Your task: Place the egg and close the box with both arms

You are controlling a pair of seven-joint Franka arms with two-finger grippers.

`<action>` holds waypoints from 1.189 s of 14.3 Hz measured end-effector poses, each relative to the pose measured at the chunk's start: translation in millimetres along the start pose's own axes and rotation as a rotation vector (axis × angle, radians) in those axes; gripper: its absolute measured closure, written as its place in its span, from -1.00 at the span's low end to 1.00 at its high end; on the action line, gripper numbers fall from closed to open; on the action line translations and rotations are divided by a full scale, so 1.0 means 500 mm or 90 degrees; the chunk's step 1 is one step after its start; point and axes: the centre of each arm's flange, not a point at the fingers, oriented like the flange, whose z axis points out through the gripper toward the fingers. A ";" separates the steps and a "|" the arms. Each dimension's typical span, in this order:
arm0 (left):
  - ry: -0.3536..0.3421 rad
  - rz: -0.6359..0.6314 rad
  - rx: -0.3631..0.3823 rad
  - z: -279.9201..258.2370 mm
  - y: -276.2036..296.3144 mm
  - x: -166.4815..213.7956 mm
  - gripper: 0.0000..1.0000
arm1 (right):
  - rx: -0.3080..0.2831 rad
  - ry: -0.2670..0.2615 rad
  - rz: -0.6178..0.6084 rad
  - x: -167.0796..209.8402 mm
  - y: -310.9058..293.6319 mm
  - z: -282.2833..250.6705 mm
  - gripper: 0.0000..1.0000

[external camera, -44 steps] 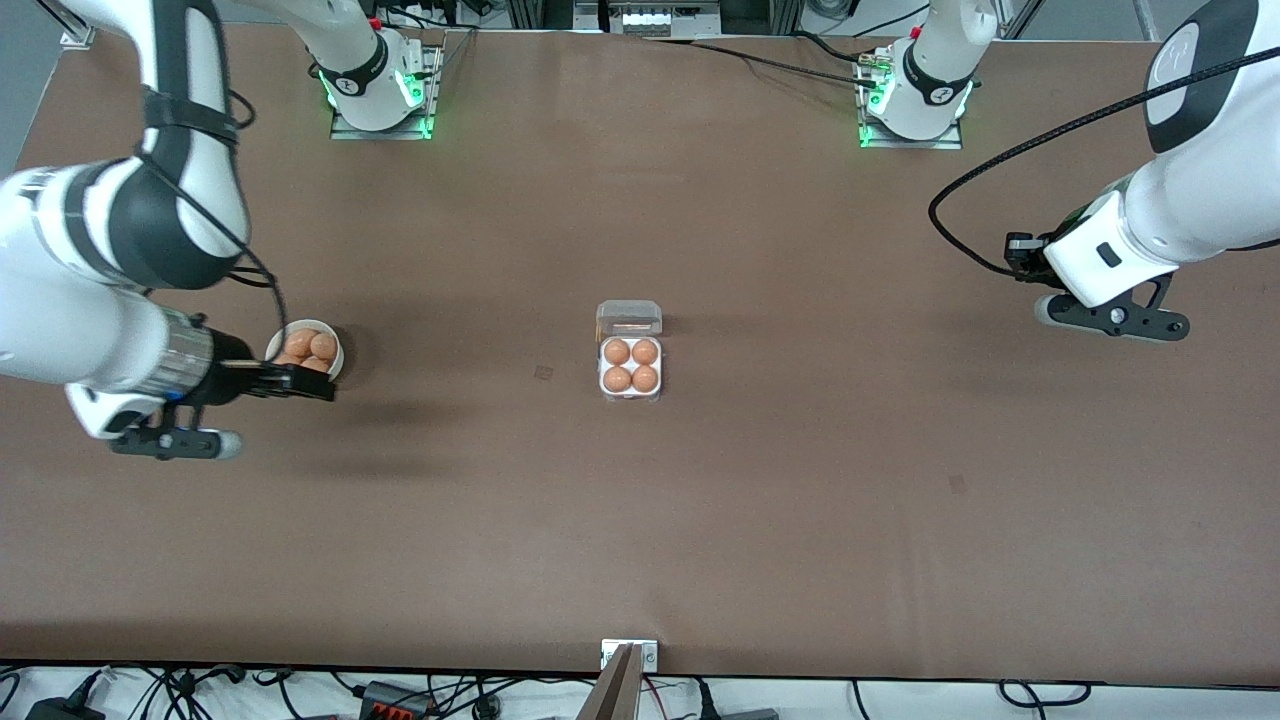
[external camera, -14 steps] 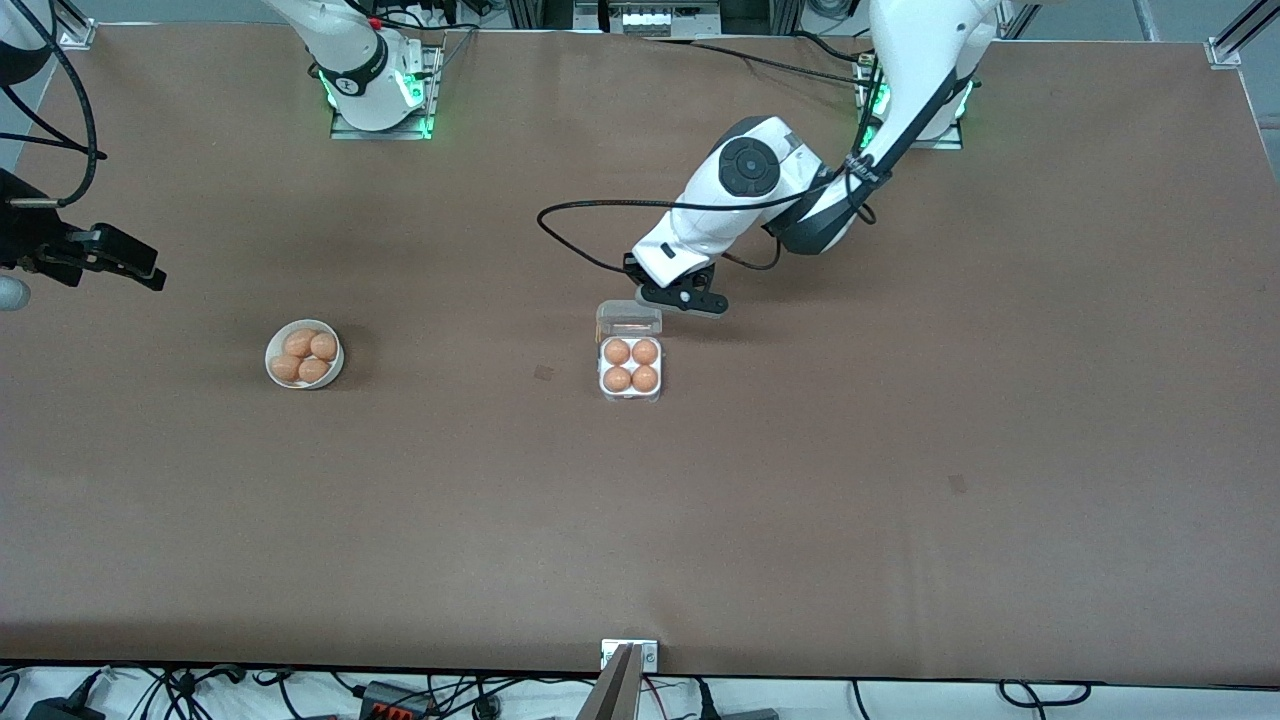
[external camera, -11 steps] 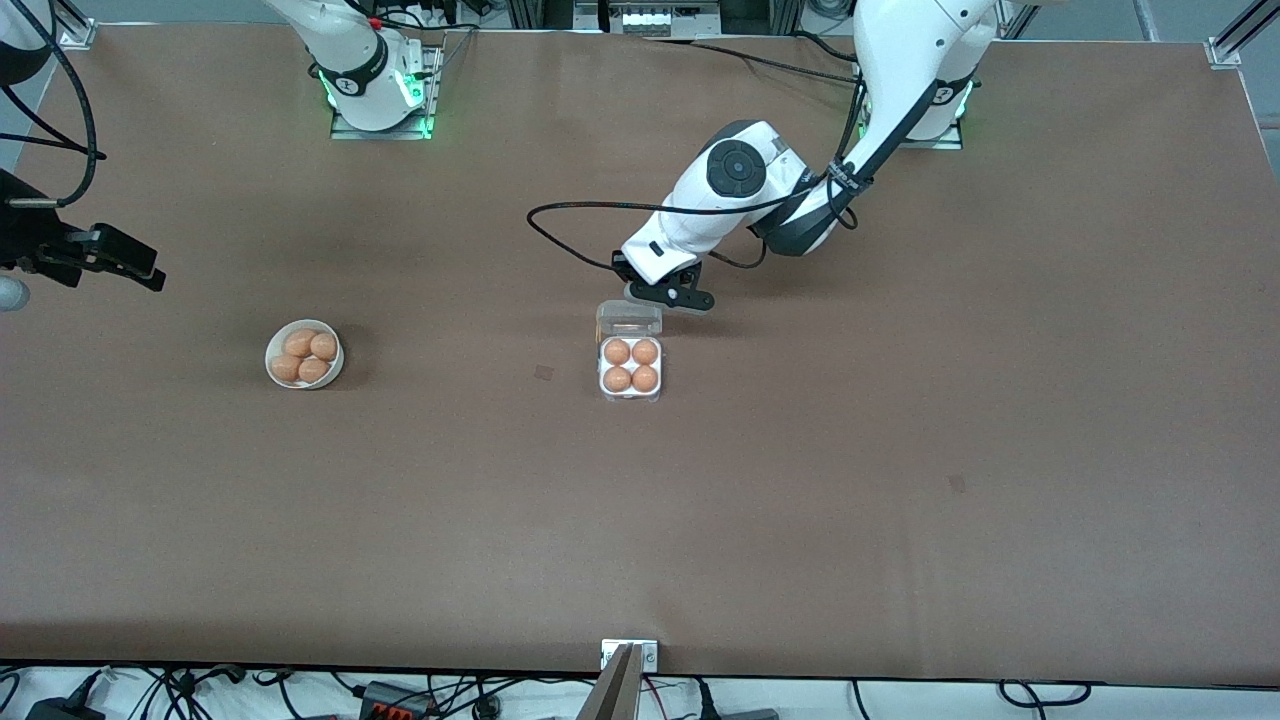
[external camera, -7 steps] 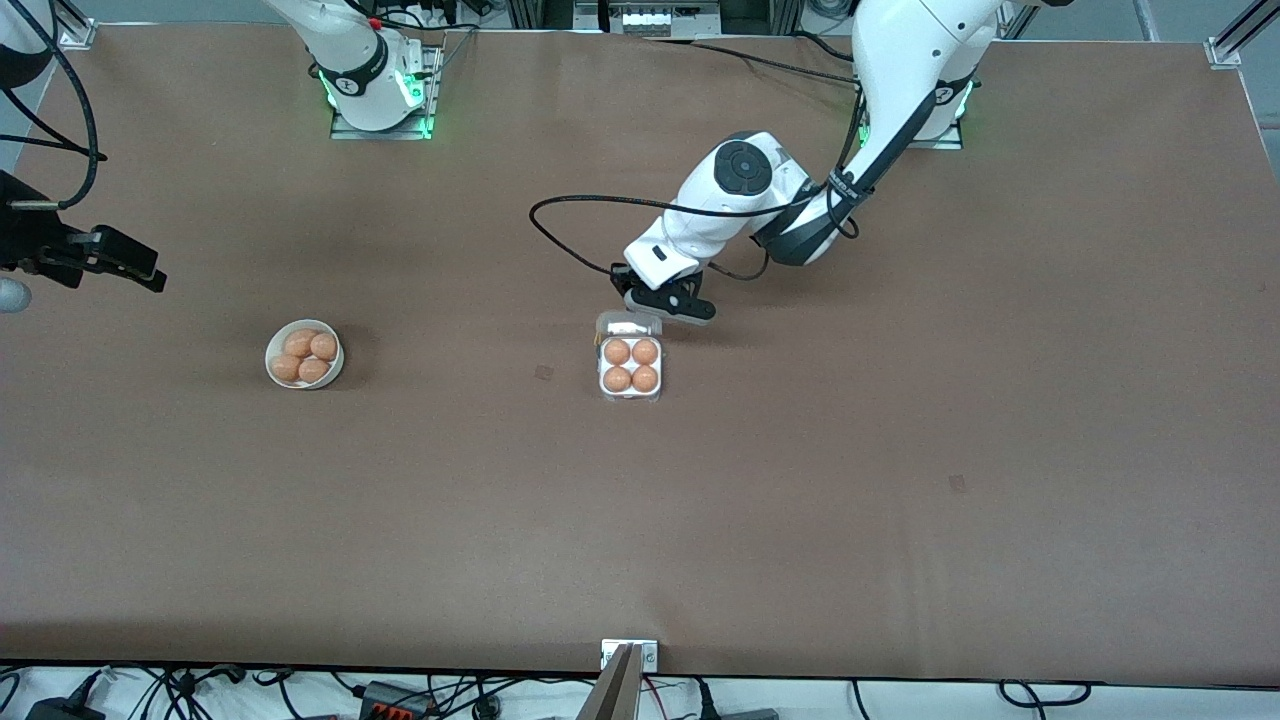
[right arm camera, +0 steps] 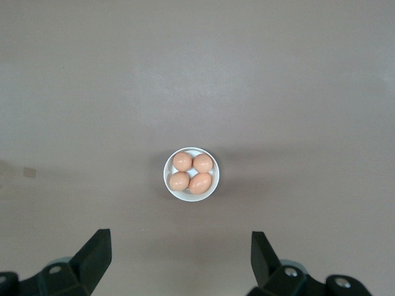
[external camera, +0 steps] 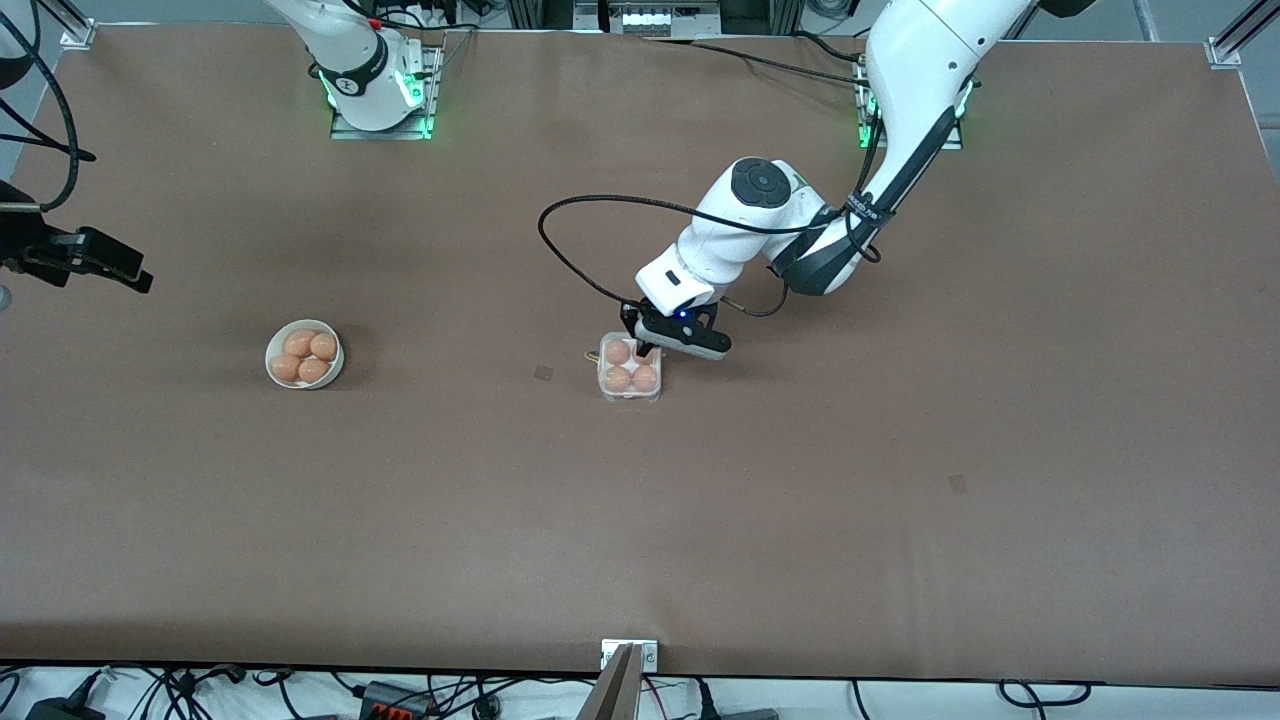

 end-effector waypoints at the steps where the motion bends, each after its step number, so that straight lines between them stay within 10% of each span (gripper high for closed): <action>1: -0.015 0.002 0.018 -0.001 -0.002 -0.003 0.97 | 0.000 0.000 -0.003 0.000 -0.005 0.000 -1.00; 10: -0.304 0.047 0.375 -0.238 0.018 -0.015 0.91 | 0.001 -0.002 -0.012 -0.002 -0.020 -0.001 -1.00; 17: -0.429 0.218 0.457 -0.318 -0.073 0.043 0.68 | 0.001 -0.001 -0.009 -0.003 -0.015 -0.004 -1.00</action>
